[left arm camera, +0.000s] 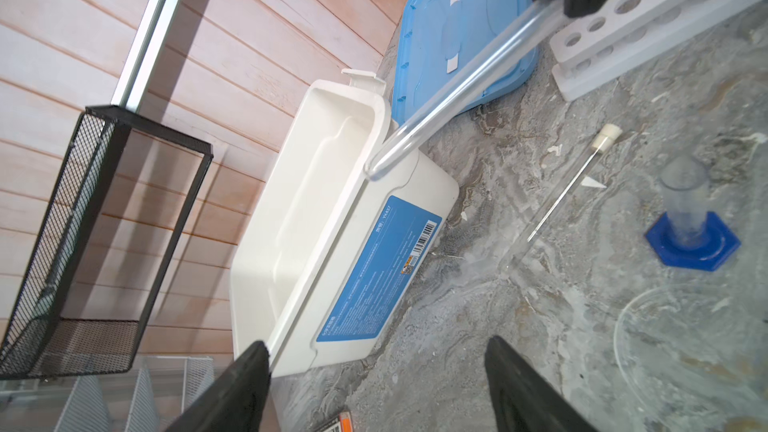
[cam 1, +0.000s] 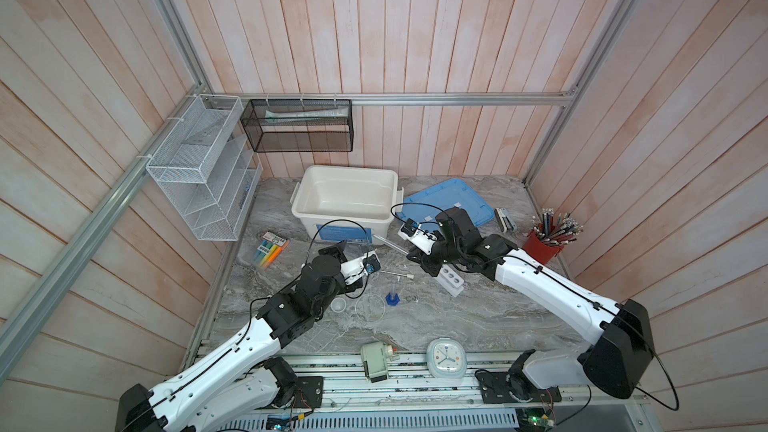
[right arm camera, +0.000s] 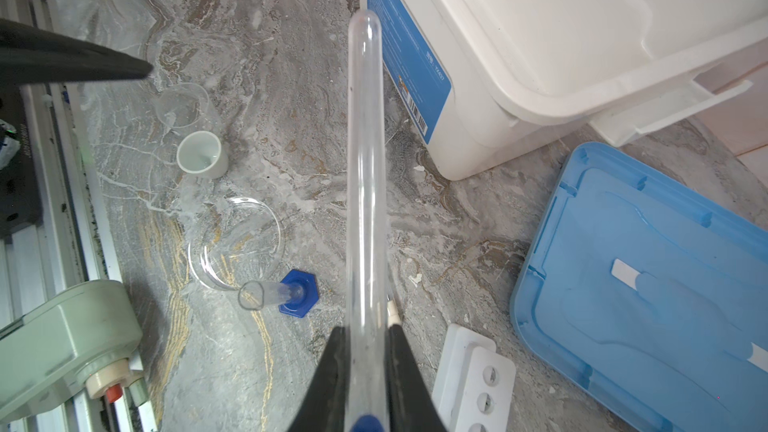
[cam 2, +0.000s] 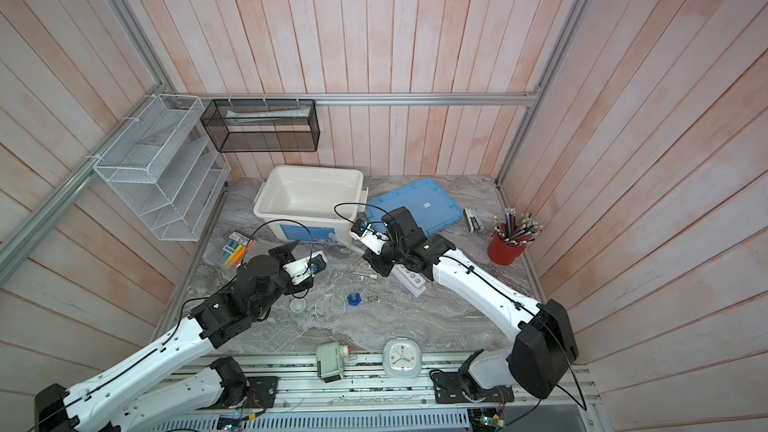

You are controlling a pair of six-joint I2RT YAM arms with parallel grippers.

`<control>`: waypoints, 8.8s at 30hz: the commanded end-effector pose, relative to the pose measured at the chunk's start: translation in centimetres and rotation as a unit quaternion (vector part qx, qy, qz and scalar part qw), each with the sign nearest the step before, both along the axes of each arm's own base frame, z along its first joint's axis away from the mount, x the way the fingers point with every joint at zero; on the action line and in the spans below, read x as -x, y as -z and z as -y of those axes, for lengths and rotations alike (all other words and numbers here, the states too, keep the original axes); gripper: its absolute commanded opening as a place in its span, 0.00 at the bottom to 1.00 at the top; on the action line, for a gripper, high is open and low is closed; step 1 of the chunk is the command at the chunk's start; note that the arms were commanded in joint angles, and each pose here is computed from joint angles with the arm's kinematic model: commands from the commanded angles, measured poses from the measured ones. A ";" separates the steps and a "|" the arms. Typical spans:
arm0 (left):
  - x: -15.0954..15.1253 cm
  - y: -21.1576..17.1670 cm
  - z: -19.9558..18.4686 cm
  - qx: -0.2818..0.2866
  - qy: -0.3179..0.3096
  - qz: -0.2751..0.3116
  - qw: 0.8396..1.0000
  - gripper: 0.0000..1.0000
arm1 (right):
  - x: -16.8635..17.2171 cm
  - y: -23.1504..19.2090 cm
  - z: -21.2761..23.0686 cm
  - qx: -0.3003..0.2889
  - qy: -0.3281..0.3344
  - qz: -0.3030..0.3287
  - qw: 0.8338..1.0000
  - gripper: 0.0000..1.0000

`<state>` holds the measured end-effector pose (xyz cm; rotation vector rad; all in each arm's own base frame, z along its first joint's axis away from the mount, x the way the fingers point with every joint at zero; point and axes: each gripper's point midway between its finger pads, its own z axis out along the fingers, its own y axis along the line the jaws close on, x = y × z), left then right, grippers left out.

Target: Organize the chemistry lab equipment

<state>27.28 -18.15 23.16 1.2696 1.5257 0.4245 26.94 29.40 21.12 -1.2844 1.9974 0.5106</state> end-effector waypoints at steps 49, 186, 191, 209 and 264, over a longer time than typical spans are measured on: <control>-0.3 0.6 1.1 -0.147 0.028 0.111 0.982 0.35 | 6.8 -1.2 -5.5 0.018 -0.158 -0.072 0.985 0.14; 4.1 -3.5 6.8 0.425 0.234 -0.356 0.798 0.64 | 2.3 -17.3 -8.4 -0.367 -0.135 0.040 0.919 0.06; 3.6 -4.0 6.3 0.426 0.216 -0.327 0.816 0.67 | -0.3 -16.8 -7.2 -0.339 -0.052 0.077 0.936 0.06; -4.8 -10.8 -0.1 0.498 -0.005 -0.137 0.856 0.74 | -4.6 -8.3 5.5 -0.236 0.260 0.110 0.930 0.05; -6.9 -7.6 -2.0 0.497 -0.056 -0.126 0.857 0.74 | -7.0 1.9 12.2 -0.200 0.394 0.127 0.888 0.06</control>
